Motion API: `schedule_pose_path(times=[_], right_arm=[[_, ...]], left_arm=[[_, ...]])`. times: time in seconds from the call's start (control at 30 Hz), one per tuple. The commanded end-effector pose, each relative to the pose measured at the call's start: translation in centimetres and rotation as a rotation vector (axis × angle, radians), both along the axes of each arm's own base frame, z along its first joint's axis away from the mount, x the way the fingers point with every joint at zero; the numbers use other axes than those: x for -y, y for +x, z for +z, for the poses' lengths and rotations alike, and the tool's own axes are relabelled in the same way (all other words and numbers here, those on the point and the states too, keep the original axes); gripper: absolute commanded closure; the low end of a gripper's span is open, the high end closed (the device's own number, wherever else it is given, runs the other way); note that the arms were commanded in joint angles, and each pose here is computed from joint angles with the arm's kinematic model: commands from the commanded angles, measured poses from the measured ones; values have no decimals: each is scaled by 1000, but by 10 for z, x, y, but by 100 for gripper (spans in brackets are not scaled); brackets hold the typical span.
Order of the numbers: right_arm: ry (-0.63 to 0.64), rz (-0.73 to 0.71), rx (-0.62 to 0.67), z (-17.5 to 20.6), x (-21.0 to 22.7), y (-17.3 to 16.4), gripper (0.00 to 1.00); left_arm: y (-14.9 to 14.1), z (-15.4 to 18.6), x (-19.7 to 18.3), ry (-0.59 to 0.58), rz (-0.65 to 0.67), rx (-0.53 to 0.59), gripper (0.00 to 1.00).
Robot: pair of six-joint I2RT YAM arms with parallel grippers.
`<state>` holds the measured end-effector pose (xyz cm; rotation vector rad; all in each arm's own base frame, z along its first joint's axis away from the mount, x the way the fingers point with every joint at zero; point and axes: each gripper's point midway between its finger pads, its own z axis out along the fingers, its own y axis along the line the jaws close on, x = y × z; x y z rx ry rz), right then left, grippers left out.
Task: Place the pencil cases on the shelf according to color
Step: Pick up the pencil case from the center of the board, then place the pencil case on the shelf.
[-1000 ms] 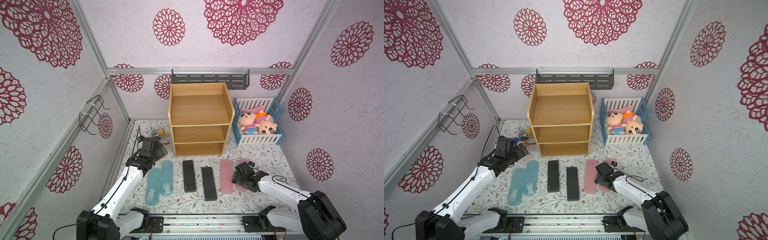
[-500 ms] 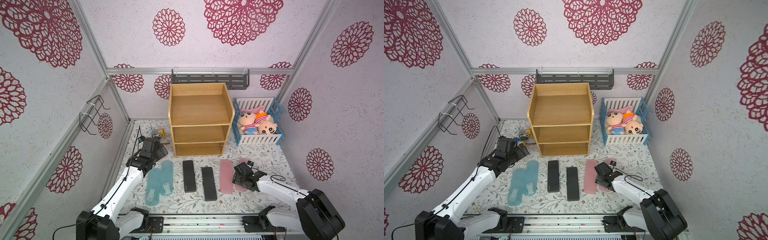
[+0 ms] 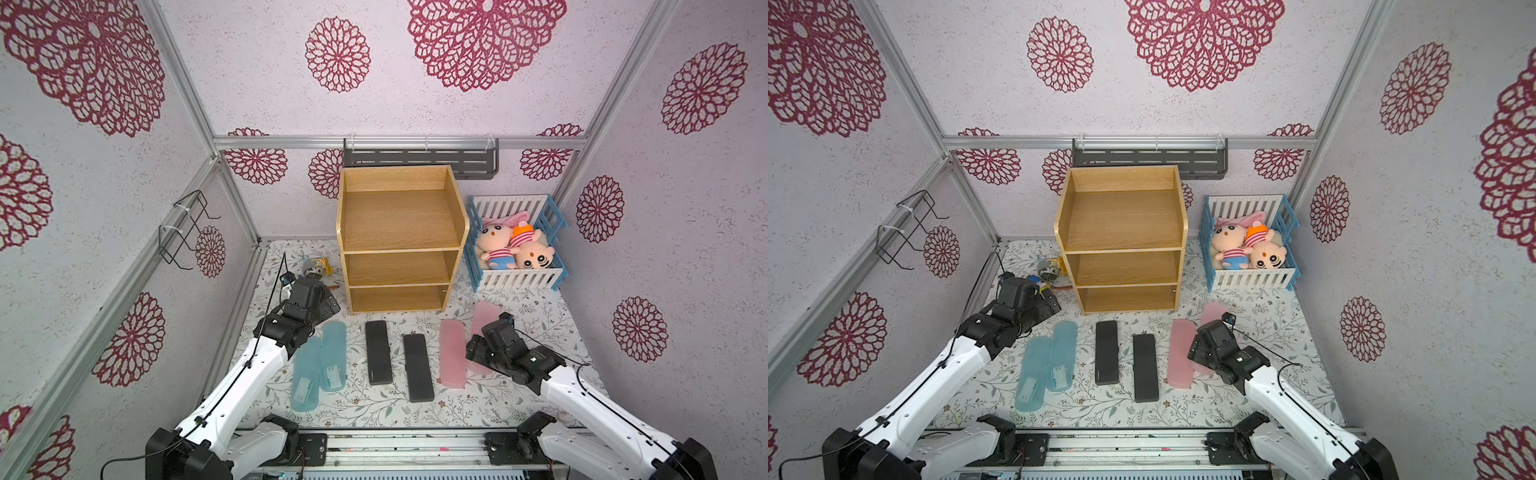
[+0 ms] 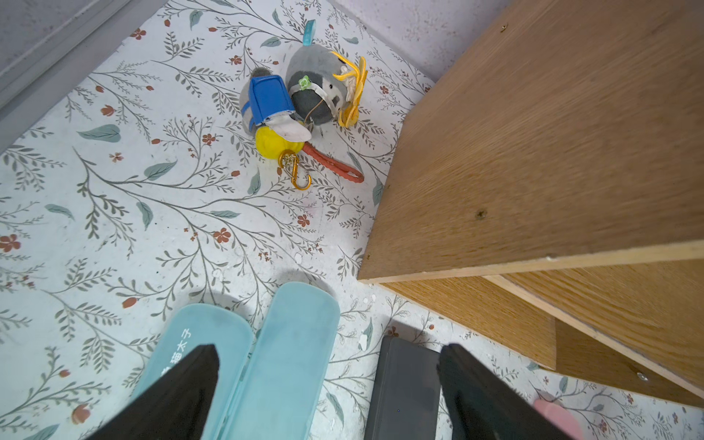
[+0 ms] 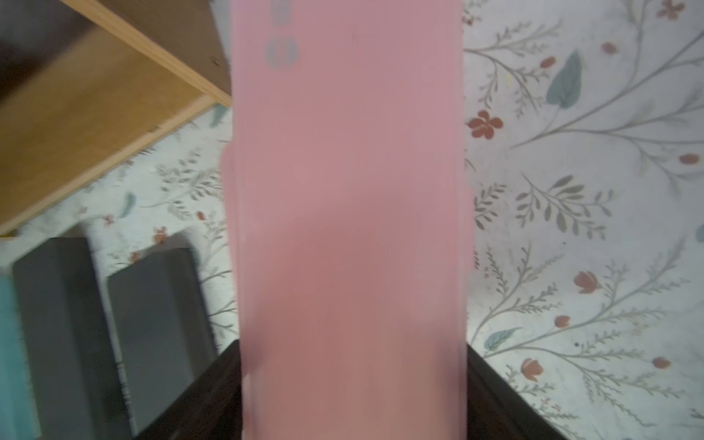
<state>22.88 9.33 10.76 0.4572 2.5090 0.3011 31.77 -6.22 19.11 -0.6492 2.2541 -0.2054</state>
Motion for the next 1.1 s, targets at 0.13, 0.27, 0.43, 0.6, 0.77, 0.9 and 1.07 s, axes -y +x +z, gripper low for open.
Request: schedule_pose_path(times=[0.13,0.27,0.43,0.6,0.77,0.9,1.07], right_arm=[[99,175,96,44,-32,-4,34],[126,246,152,65,-46,-8,35],[151,350,212,90,-69,-7,36],[140,443,308,127,-97,-4,39],[144,470,418,174,-113,4,40],[133,489,453,193,-122,13,40],[100,481,507,223,-130,30,39]], left_arm=[[-7,25,3,32,1,38,3],[-16,30,-3,32,17,53,3],[-26,33,-8,14,50,71,3],[-30,44,-7,-2,45,95,3],[-30,57,-6,15,22,107,3],[-30,65,-7,32,16,120,3],[-26,79,-9,62,10,152,3]])
